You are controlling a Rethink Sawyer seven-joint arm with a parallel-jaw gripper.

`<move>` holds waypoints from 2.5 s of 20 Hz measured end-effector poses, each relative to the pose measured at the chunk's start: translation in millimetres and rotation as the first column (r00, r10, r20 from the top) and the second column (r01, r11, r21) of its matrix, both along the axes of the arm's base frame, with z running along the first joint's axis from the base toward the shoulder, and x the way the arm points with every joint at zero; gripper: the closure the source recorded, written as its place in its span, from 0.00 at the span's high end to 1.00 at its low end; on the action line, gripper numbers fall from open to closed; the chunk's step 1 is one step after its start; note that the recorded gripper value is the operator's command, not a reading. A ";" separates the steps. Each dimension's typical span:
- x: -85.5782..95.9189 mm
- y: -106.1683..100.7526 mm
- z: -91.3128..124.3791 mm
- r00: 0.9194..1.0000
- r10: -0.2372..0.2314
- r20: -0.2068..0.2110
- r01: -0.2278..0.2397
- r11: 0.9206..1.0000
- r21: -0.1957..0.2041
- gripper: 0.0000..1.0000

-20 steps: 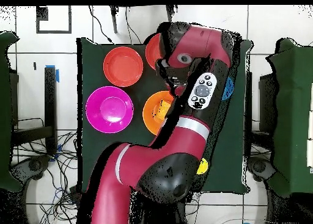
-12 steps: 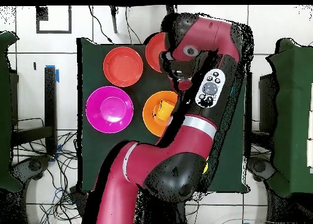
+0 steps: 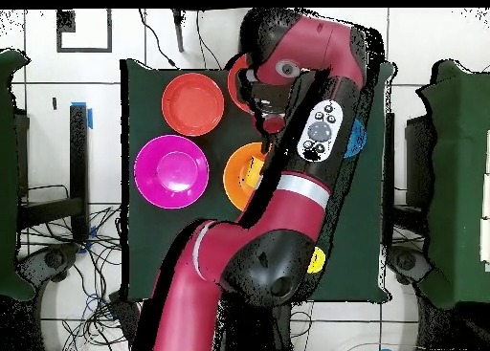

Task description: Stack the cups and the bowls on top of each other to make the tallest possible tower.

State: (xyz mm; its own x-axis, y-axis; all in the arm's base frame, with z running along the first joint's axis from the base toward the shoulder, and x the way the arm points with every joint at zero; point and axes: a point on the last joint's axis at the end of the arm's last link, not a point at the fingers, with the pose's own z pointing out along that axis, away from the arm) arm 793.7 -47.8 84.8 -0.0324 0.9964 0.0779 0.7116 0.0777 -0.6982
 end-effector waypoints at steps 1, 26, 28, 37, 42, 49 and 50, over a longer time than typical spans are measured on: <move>0.4 1.6 -1.2 1.000 -0.006 -0.001 0.006 1.000 -0.002 1.00; 4.7 -14.8 -14.4 1.000 -0.017 -0.023 0.015 0.997 -0.075 1.00; 6.5 -14.4 -12.5 1.000 -0.024 -0.016 0.023 0.998 -0.063 1.00; 20.4 -3.6 -7.7 0.999 -0.041 0.009 0.041 0.999 -0.027 1.00; 24.1 6.0 -10.4 0.999 -0.041 0.009 0.041 0.999 -0.021 1.00; 23.7 16.5 -14.3 1.000 -0.031 0.002 0.031 0.999 -0.025 1.00; 22.7 21.0 -15.4 1.000 -0.029 -0.001 0.029 0.999 -0.029 1.00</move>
State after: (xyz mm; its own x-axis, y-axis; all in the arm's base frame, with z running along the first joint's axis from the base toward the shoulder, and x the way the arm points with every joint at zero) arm 816.4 -26.8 69.4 -0.0034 0.9988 0.0491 0.7125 0.0369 -0.7007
